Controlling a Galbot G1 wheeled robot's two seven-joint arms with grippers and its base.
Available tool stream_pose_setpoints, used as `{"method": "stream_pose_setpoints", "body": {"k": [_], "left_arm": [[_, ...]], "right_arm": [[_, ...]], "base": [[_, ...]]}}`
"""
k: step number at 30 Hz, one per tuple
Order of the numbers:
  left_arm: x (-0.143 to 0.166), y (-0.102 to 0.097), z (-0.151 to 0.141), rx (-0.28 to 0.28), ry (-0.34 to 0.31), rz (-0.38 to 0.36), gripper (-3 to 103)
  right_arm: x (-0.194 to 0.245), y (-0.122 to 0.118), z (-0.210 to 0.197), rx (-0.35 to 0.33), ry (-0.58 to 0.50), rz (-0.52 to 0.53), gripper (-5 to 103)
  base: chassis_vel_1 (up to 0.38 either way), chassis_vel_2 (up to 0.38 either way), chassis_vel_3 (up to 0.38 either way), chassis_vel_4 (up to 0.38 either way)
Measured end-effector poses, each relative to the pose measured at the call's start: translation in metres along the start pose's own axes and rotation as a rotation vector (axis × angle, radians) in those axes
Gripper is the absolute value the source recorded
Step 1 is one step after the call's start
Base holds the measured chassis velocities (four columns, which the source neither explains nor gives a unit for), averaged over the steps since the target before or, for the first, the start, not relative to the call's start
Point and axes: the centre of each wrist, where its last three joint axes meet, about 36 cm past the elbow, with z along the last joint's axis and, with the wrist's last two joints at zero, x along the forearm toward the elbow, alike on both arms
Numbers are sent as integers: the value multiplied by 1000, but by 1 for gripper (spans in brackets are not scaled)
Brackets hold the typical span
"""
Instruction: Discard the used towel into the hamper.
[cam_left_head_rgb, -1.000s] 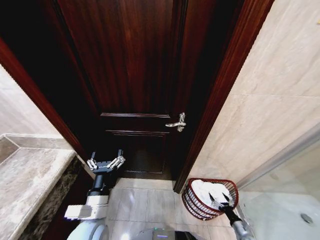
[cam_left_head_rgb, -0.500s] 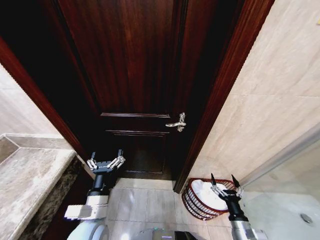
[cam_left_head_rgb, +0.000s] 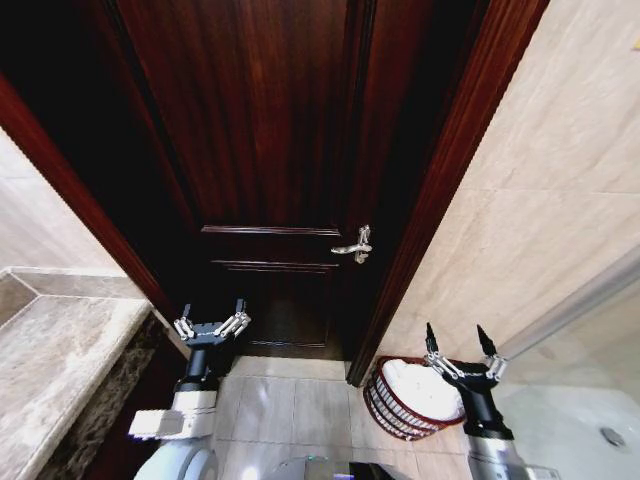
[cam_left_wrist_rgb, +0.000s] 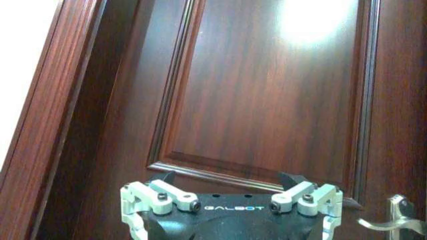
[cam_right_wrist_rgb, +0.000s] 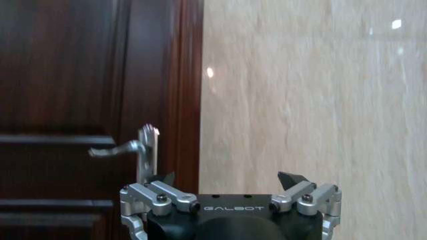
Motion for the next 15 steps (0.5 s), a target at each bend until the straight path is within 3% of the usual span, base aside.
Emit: {"method": "stream_pose_setpoints", "body": {"k": [6, 10, 15], "left_arm": [[0, 0, 0, 0, 0, 0, 100], [0, 0, 0, 0, 0, 0, 100], [0, 0, 0, 0, 0, 0, 100]], "right_arm": [[-8, 2, -11, -12, 80, 32, 100], [-10, 22, -23, -46, 90, -26, 100], [-11, 28, -25, -49, 90, -62, 100]], "base": [[0, 0, 0, 0], [0, 0, 0, 0], [0, 0, 0, 0]]}}
